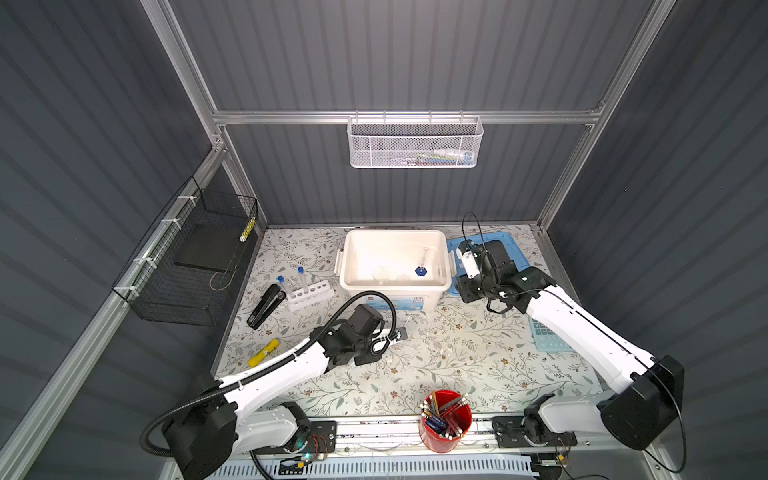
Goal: Organize the chemistry lab equipment
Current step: 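Carry the cotton roll over the white tub with the left gripper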
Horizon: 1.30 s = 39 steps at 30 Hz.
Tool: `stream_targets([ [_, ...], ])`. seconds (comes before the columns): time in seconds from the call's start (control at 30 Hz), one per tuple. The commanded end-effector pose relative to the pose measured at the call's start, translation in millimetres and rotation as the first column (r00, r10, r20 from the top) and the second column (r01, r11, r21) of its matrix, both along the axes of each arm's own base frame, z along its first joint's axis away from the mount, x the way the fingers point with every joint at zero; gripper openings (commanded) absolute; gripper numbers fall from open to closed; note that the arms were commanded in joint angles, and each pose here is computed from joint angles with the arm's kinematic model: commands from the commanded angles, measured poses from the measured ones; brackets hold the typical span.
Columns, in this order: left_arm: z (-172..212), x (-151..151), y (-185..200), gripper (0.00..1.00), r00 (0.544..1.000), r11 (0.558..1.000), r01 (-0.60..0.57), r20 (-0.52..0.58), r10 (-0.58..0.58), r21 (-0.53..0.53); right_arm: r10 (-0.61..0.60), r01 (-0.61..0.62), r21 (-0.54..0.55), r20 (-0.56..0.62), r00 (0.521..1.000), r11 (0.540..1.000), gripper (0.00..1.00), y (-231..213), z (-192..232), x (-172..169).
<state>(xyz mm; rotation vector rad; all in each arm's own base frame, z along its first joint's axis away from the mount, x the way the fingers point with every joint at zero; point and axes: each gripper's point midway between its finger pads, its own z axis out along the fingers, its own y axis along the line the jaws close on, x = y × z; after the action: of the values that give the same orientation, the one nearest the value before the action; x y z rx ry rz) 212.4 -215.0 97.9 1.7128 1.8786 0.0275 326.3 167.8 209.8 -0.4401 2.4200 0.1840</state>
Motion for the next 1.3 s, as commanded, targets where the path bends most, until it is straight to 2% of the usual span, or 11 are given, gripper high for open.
stream_targets([
  [0.0, 28, 3, 6, 0.0, 0.998, 0.999, -0.04, 0.041, 0.041, -0.018, -0.008, 0.008, 0.023, 0.03, 1.0, 1.0, 0.43, -2, 17, -1],
  [0.33, 135, 30, -4, 0.0, 0.962, 0.995, -0.006, 0.271, 0.032, -0.097, -0.002, 0.001, 0.037, 0.047, 0.999, 0.999, 0.42, 0, 28, 0],
  [0.6, 206, 70, -13, 0.0, 0.882, 0.988, 0.042, 0.47, 0.032, -0.147, 0.002, -0.006, 0.046, 0.082, 0.997, 0.999, 0.43, -2, 38, -3],
  [0.7, 227, 99, -14, 0.0, 0.853, 0.973, 0.057, 0.517, 0.069, -0.224, 0.011, -0.017, 0.07, 0.089, 0.996, 0.997, 0.43, 1, 41, -5],
  [0.93, 249, 162, -36, 0.0, 0.808, 0.956, 0.15, 0.589, 0.027, -0.25, 0.008, -0.017, 0.067, 0.118, 0.993, 0.998, 0.43, -5, 48, -11],
  [1.07, 263, 191, -52, 0.0, 0.793, 0.95, 0.209, 0.609, -0.026, -0.231, -0.001, -0.008, 0.065, 0.126, 0.992, 0.998, 0.43, -10, 48, -14],
  [1.27, 215, 217, -70, 0.0, 0.836, 0.957, 0.245, 0.533, -0.127, -0.155, -0.019, 0.011, 0.067, 0.119, 0.993, 0.998, 0.43, -16, 42, -17],
])
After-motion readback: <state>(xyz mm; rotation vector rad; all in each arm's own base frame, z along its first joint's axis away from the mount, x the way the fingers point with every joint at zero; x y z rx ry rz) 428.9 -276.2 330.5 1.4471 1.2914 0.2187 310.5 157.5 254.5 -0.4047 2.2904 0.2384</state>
